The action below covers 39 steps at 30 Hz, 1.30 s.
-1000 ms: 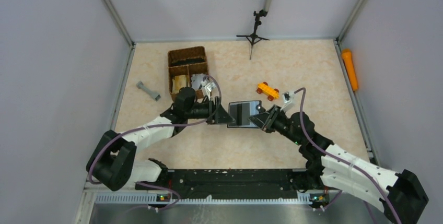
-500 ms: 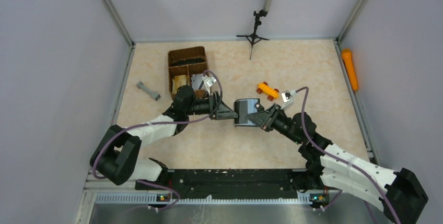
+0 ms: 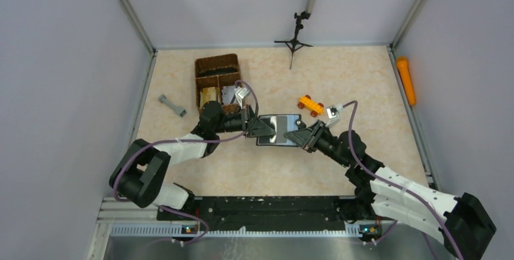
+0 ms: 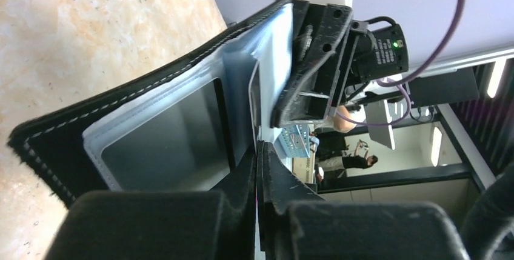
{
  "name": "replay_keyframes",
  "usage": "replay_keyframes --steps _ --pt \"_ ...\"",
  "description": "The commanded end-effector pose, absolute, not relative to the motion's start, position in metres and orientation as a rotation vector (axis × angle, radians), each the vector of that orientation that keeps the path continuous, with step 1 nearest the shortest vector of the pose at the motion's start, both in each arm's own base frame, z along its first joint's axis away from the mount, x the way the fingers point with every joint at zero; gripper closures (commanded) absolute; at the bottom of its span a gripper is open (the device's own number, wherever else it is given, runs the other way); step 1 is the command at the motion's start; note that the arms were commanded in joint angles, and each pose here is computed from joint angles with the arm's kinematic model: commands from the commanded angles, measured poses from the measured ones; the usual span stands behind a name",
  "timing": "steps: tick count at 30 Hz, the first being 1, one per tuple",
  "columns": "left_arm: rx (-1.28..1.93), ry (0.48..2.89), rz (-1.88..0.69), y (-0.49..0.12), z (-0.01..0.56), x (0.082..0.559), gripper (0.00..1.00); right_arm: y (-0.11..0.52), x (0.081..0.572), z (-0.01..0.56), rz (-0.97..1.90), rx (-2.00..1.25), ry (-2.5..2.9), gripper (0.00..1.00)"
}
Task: Take the credit cards out of the card holder
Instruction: Remove the credit card from the card holder, then place the credit card in the storage box.
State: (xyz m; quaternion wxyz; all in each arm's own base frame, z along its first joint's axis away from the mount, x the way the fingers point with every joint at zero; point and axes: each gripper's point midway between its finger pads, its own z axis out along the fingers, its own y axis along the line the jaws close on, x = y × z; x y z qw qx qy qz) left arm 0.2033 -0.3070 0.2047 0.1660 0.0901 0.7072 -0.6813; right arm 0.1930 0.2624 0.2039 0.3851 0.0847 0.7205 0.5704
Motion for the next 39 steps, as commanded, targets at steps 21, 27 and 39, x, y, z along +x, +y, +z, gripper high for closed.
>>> replay_keyframes --steps 21,27,39 --pt "0.211 2.04 -1.593 -0.243 0.201 0.257 1.0 0.228 0.204 0.207 1.238 0.231 1.772 1.0" --pt "0.135 2.267 -0.83 -0.183 0.189 0.313 1.0 0.221 0.207 0.221 1.098 0.096 1.78 1.0" --pt "0.548 2.062 0.078 -0.098 0.222 0.413 1.0 0.211 0.2 0.235 0.976 -0.036 1.827 1.0"
